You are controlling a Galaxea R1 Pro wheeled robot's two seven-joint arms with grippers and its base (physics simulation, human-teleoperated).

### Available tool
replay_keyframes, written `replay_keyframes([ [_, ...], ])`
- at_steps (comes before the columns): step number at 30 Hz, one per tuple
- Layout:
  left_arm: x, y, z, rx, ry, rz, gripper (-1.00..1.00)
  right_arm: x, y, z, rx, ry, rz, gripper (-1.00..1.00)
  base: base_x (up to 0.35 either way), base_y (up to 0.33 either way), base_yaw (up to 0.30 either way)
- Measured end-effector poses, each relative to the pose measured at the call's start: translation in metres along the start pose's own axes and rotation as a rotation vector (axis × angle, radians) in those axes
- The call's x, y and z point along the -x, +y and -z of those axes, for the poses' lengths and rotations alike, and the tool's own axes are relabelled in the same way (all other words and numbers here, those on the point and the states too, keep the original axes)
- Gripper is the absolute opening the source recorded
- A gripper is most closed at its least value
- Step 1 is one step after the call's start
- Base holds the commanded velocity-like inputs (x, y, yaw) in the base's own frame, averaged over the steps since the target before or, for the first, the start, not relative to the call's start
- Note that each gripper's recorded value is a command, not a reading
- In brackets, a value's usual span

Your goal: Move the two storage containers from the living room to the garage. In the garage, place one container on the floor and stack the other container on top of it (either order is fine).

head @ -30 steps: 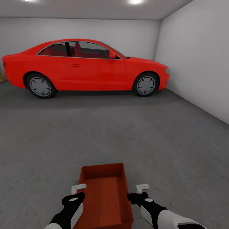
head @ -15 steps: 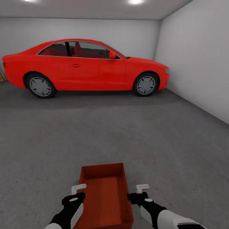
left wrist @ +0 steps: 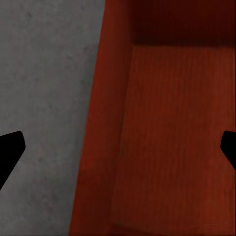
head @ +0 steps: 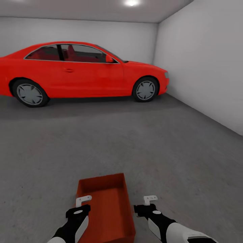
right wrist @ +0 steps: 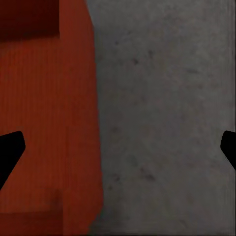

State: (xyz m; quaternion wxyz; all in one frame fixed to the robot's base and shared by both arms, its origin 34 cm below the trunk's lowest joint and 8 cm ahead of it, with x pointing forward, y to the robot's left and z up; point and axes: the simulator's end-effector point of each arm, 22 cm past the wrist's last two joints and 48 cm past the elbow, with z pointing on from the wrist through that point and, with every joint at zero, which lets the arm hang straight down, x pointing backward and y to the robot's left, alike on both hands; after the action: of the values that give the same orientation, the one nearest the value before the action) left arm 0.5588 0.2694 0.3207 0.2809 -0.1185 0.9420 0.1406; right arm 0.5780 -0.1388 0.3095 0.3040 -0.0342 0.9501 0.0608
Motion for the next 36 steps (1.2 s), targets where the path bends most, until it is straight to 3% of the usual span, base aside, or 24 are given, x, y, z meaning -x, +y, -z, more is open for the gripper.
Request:
replay_keyframes([
  [36,0.014,0.001,0.007,-0.004,-0.028,0.009,1.00,0.016,-0.002,0.007,-0.005,-0.032,0.004,1.00,0.000,0.000,-0.272],
])
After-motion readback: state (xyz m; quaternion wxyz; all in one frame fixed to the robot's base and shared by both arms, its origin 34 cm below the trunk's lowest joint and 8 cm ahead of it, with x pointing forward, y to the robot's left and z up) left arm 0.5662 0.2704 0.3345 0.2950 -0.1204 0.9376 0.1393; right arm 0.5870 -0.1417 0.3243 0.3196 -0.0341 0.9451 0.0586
